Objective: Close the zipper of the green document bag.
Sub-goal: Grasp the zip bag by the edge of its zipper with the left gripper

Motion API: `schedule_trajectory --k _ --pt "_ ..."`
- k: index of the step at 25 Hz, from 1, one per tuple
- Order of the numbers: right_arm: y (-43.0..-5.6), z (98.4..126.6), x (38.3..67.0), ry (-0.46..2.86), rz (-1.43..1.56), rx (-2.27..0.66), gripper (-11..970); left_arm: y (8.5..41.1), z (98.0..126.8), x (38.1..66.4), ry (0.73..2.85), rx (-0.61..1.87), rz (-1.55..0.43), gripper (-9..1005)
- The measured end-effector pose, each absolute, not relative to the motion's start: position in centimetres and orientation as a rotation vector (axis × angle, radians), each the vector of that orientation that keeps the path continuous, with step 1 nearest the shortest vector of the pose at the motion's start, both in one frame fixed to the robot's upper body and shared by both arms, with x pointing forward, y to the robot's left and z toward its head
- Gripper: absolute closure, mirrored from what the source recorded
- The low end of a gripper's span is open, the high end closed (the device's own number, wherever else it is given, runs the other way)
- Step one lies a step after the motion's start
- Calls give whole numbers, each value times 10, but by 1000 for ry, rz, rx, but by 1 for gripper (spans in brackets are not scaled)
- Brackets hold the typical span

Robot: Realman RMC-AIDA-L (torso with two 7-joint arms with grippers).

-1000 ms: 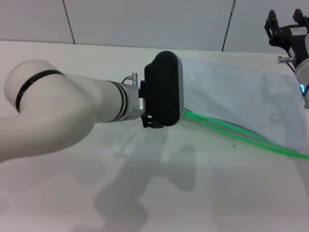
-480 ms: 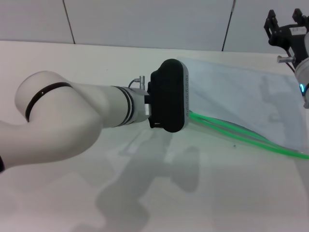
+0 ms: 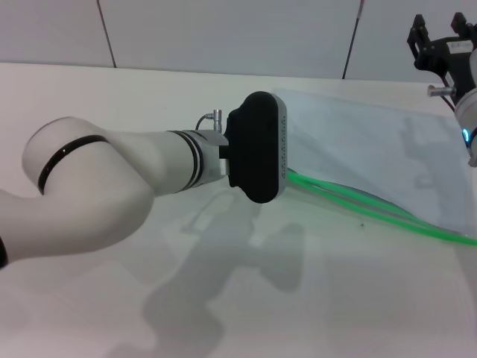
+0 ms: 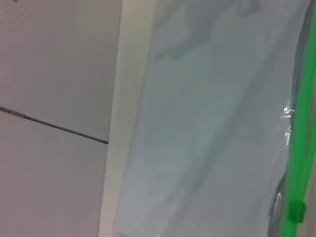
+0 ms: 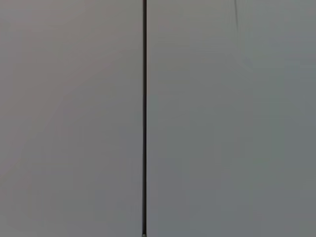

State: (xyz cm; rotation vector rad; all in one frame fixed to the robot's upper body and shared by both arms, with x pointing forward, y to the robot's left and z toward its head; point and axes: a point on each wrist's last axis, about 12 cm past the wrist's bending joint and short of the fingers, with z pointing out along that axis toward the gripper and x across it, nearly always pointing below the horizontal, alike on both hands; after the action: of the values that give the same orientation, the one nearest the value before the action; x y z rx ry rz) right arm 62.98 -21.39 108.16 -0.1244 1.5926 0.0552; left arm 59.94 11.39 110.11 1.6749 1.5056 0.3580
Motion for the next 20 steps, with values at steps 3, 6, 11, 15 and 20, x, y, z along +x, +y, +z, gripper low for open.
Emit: schedule_trajectory --k 3,6,11,15,20 --pt "-214 1082 630 1592 56 -125 344 114 1100 602 1487 1667 365 220" --pt "-213 1082 630 1592 56 -125 344 112 1098 603 1458 1669 365 219" --pt "-213 1082 630 1592 56 -126 344 108 1094 602 1416 1673 363 219" --pt "-213 1082 631 1592 53 -128 344 107 1094 602 1396 1667 360 220" --pt "-212 1082 631 1592 53 -132 344 105 1092 603 1373 1673 363 220"
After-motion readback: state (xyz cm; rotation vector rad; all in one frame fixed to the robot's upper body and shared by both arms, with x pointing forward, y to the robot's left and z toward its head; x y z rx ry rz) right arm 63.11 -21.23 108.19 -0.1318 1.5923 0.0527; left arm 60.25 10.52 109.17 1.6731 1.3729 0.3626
